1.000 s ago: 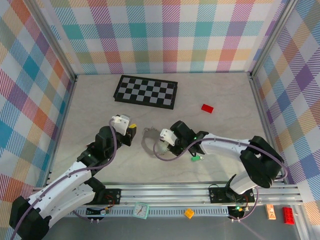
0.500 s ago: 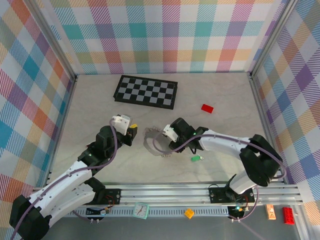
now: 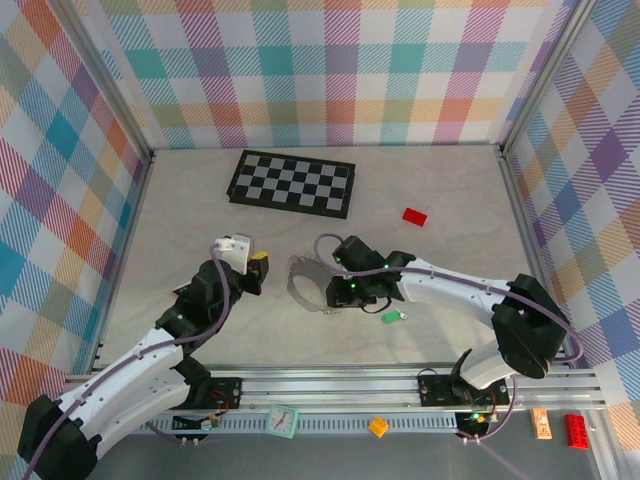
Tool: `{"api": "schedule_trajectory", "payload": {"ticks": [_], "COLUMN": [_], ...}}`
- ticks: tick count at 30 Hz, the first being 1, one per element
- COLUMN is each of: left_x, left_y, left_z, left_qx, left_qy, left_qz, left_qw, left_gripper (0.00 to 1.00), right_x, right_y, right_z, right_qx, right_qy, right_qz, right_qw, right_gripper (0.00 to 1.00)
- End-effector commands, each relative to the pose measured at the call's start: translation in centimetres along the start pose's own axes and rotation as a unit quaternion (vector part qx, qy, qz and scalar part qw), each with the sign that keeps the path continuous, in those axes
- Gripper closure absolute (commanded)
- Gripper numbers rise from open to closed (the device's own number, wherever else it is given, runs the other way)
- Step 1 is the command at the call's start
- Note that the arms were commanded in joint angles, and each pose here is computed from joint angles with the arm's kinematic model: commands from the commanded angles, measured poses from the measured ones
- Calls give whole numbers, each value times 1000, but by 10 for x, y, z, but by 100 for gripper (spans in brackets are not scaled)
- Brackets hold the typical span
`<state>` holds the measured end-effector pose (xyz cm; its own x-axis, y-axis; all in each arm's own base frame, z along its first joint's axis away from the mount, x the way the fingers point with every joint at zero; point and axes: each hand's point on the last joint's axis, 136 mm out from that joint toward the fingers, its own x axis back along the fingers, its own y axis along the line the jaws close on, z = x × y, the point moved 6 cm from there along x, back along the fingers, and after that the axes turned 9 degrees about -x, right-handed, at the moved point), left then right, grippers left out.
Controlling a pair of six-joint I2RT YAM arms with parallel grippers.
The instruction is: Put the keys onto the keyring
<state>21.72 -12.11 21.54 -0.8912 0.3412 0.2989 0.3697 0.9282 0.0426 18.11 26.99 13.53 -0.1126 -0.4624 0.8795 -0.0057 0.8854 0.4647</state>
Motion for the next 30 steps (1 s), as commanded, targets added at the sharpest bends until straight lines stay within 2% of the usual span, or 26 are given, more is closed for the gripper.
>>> {"api": "schedule_trajectory", "payload": {"ticks": [1, 8, 30], "left_x": [6, 15, 16], "left_y": [5, 8, 8], "left_z": [5, 11, 15], "left_qx": [26, 38, 48], "left_qy": [-1, -8, -7], "left_qz": [-15, -21, -18], "left_qw": [1000, 999, 999], "left_gripper": [68, 68, 68], "right_x": [-11, -34, -50], "right_y": [8, 8, 0], "right_z": [2, 5, -4], "right_qx": [-94, -103, -112], "right_qy": [28, 42, 21], "right_qz": [10, 34, 79], "right_qw": [995, 993, 990], "right_gripper": [72, 73, 76]}}
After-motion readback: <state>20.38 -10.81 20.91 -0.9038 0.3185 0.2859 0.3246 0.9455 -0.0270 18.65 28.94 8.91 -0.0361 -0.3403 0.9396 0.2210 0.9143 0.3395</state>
